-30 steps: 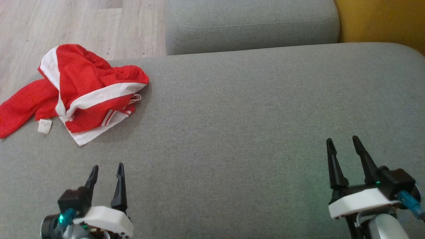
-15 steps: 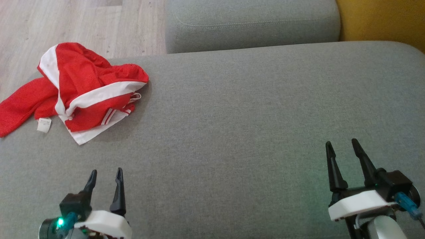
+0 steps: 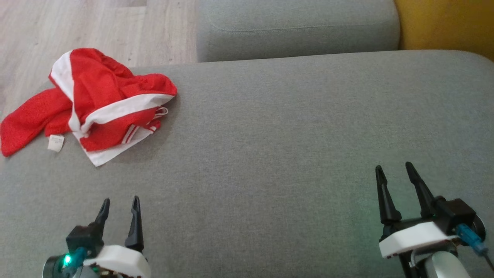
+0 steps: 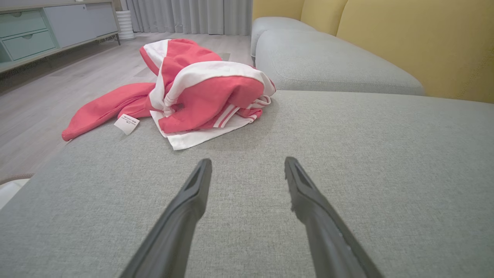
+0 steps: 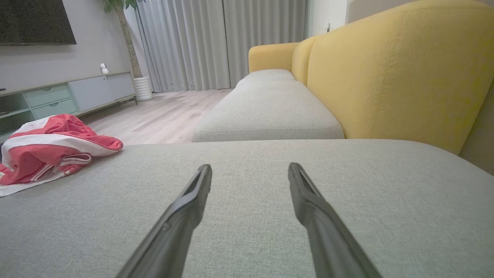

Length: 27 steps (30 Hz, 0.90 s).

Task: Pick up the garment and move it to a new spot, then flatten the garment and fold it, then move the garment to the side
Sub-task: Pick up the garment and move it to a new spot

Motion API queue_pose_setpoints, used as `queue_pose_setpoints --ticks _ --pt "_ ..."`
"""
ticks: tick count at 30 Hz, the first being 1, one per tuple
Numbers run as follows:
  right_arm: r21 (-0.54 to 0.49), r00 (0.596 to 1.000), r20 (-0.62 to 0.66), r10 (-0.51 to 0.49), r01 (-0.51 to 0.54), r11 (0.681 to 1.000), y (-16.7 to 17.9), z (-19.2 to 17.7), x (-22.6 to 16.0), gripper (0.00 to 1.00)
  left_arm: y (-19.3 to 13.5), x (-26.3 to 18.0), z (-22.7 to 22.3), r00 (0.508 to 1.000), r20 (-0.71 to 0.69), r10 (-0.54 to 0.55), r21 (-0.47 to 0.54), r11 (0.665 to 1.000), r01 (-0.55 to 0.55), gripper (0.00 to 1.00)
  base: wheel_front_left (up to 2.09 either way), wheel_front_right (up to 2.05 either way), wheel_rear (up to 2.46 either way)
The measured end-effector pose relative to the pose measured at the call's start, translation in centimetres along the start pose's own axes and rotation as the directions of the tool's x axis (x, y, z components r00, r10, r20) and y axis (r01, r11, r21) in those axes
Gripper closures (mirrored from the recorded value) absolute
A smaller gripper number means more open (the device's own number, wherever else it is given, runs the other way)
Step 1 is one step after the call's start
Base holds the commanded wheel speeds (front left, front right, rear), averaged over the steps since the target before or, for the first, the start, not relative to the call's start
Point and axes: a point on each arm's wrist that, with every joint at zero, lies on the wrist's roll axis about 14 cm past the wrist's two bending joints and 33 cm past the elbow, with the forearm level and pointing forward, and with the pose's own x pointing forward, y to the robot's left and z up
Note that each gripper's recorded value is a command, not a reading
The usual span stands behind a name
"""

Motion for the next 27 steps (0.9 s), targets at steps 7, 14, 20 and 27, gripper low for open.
queue_pose_setpoints --ticks 7,14,20,27 --pt "0.001 0.997 -0.005 0.074 -0.074 0.997 2.4 -0.1 1.3 0.0 1.9 -1.3 0.1 0.998 0.007 0.063 -0.011 0.998 -0.063 0.0 0.0 0.0 0.0" --pt "0.005 0.979 -0.031 0.202 -0.202 0.979 6.5 -1.0 2.6 0.0 4.9 -3.6 -0.1 0.985 0.01 0.171 -0.025 0.985 -0.171 0.0 0.0 0.0 0.0" --pt "0.01 0.944 -0.041 0.326 -0.326 0.945 10.9 -1.3 3.5 0.0 7.4 -5.8 -0.4 0.965 0.009 0.263 -0.037 0.964 -0.262 0.0 0.0 0.0 0.0" --pt "0.02 0.932 -0.045 0.36 -0.36 0.933 11.8 -1.7 5.2 0.0 7.5 -3.4 1.1 0.969 0.038 0.243 -0.085 0.967 -0.24 0.0 0.0 0.0 0.0"
